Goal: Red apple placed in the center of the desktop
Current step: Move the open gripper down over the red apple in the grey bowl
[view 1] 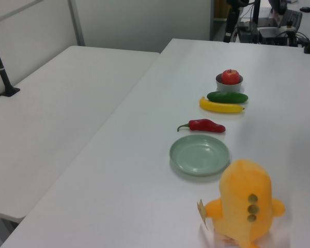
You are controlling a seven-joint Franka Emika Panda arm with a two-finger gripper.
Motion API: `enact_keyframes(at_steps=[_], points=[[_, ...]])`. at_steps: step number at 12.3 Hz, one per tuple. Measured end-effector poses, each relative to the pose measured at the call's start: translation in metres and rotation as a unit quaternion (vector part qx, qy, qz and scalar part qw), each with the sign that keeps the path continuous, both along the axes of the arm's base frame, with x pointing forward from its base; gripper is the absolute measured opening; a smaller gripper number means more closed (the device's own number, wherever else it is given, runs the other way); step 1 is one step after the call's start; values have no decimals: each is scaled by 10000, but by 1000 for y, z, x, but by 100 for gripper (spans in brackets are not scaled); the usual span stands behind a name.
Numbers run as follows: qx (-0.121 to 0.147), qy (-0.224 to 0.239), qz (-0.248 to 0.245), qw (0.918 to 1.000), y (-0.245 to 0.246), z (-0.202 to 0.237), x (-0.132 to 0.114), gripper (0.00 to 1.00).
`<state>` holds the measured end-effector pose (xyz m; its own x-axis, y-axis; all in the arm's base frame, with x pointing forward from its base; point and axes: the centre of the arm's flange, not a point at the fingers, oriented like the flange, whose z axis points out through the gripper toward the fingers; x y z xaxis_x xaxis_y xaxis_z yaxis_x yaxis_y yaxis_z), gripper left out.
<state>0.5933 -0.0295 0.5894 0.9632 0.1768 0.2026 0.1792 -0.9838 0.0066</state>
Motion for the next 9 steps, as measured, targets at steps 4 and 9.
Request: enact_keyframes(at_steps=[4, 9], points=[[-198, -158, -32, 9997, -51, -35, 23, 100], [-444, 110, 421, 9981, -94, -103, 44, 100]])
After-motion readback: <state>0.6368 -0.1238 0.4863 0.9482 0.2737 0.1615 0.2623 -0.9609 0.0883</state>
